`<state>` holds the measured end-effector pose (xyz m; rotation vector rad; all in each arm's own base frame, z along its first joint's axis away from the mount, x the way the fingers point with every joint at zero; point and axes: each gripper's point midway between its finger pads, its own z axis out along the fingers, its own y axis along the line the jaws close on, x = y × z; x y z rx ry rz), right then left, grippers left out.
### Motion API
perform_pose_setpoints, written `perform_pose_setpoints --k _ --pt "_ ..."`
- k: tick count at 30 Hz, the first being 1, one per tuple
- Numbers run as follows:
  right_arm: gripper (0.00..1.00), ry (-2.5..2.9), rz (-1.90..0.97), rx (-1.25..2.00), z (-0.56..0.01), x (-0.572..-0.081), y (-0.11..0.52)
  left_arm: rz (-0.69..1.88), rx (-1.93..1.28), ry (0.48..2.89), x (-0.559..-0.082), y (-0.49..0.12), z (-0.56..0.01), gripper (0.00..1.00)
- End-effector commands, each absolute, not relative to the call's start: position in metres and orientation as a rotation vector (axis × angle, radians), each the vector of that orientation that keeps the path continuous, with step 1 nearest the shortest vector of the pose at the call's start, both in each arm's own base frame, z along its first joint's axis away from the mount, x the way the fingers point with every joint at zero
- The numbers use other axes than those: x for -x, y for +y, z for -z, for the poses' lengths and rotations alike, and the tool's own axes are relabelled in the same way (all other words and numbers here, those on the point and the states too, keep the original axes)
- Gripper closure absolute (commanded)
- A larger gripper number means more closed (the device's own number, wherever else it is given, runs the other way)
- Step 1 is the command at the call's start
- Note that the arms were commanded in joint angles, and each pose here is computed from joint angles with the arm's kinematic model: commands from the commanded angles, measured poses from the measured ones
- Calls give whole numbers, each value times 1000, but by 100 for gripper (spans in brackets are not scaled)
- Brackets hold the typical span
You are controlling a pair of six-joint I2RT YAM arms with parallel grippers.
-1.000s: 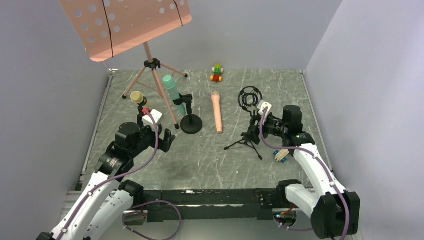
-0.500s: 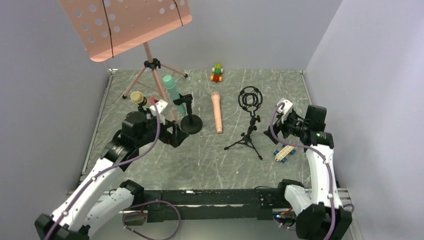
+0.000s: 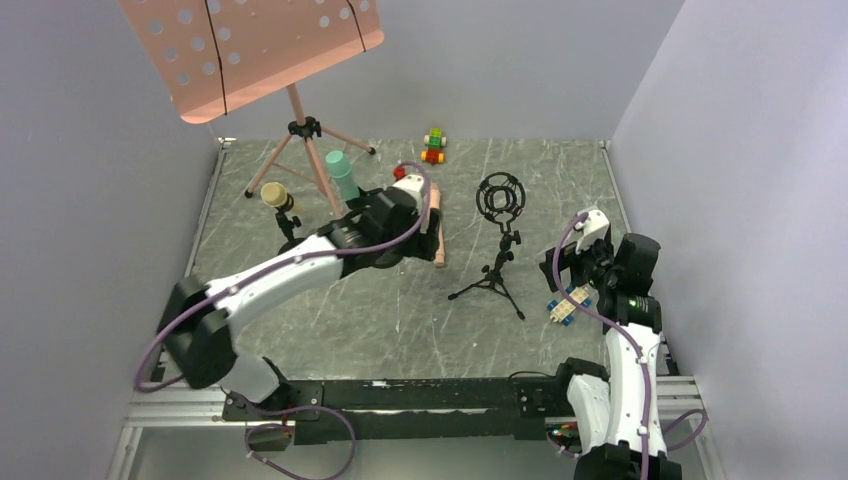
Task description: Attach the microphones to the stand
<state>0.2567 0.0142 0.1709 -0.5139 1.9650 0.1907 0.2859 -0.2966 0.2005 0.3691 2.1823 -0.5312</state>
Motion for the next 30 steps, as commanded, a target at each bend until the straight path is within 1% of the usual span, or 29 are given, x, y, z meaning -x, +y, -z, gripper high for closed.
perform_pose_setpoints --k 1,4,6,8,11,12,13,19,30 --pt "0 1916 -147 464 -188 -264 8 478 -215 2225 -319 -322 -191 13" --pt "0 1910 -134 456 -189 -265 6 423 -222 2283 -336 -338 -173 17" --pt "0 1905 -129 453 -189 -265 6 384 -229 2313 -346 -347 -161 23" --pt "0 1906 -126 450 -189 -265 5 332 -232 2348 -355 -352 -145 27" --pt "0 1904 -123 447 -190 -265 5 268 -229 2413 -368 -359 -124 28" --pt "0 1902 -123 448 -190 -265 5 252 -227 2434 -370 -360 -117 35" --pt "0 1899 -120 447 -191 -265 5 237 -217 2455 -373 -361 -109 38" --pt "0 1891 -112 452 -191 -263 5 184 -177 2525 -388 -358 -76 39" --pt "0 1888 -105 449 -192 -263 4 133 -142 2624 -400 -359 -42 38"
